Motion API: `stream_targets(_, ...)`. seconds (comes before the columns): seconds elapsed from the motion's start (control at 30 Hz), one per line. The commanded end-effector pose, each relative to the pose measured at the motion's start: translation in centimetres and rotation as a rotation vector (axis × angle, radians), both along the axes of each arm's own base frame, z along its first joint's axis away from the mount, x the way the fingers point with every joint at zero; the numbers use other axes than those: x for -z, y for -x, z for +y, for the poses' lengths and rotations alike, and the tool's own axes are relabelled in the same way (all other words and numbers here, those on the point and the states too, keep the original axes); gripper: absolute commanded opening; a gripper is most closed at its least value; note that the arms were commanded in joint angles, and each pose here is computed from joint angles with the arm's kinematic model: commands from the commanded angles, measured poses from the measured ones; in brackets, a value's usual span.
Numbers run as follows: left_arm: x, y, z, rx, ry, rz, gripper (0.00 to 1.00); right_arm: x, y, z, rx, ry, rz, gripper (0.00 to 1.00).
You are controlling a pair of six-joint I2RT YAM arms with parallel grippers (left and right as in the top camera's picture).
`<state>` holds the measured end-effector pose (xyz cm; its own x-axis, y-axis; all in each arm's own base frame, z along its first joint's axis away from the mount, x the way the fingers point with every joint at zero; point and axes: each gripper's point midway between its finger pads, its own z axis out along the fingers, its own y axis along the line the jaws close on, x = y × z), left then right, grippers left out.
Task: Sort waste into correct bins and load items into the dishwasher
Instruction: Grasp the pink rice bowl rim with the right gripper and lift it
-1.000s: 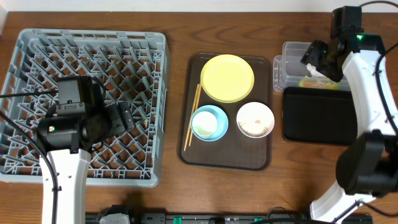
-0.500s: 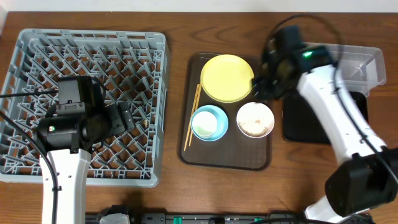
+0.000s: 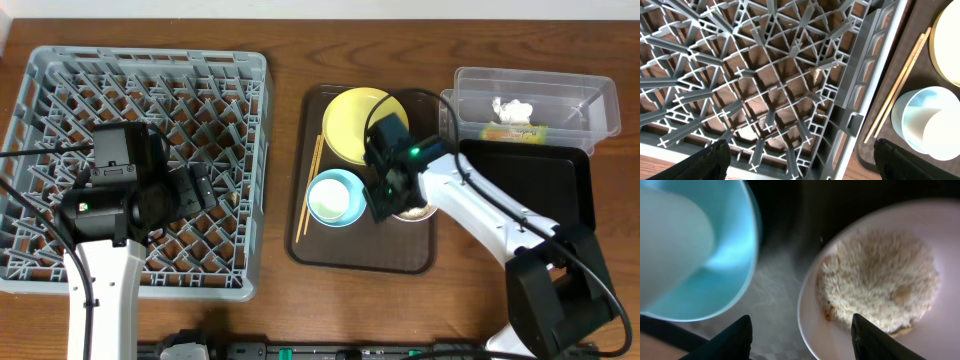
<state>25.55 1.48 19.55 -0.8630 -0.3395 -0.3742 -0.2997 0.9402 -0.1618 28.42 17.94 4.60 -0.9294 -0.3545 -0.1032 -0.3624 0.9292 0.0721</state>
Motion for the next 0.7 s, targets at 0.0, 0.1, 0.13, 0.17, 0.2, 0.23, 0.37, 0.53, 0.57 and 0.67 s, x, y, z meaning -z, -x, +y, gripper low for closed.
stream_targets(0.0,-0.7,-0.3,0.2,-0.012,-0.005,-0.018,0.93,0.5,-0.1,-0.6,0.044,0.062,-0.03,0.6)
stream_targets(0.1,-0.7,-0.3,0.2,-0.012,-0.005,-0.018,0.93,0.4,-0.3,-0.2,0.043,0.051,-0.04,0.59)
stream_targets(0.13,-0.7,-0.3,0.2,-0.012,-0.005,-0.018,0.93,0.4,-0.4,-0.2,0.043,0.049,-0.043,0.58)
stream_targets(0.17,-0.7,-0.3,0.2,-0.012,-0.005,-0.018,0.93,0.4,-0.4,-0.1,0.042,0.049,-0.044,0.57)
stream_targets(0.2,-0.7,-0.3,0.2,-0.012,-0.005,-0.018,0.93,0.4,-0.3,-0.1,0.041,0.049,-0.044,0.57)
stream_targets(0.23,-0.7,-0.3,0.2,-0.012,-0.005,-0.018,0.93,0.4,-0.3,-0.1,0.04,0.05,-0.042,0.56)
stream_targets(0.37,-0.7,-0.3,0.2,-0.012,-0.005,-0.018,0.93,0.8,0.1,-0.4,0.04,0.059,-0.029,0.53)
stream_targets(0.53,-0.7,-0.3,0.2,-0.012,-0.005,-0.018,0.93,1.5,0.6,-0.4,0.035,0.061,-0.024,0.51)
stream_targets(0.57,-0.7,-0.3,0.2,-0.012,-0.005,-0.018,0.93,1.6,0.6,-0.4,0.038,0.061,-0.024,0.51)
stream_targets(0.67,-0.7,-0.3,0.2,-0.012,-0.005,-0.018,0.93,1.9,0.8,-0.6,0.063,0.062,-0.018,0.49)
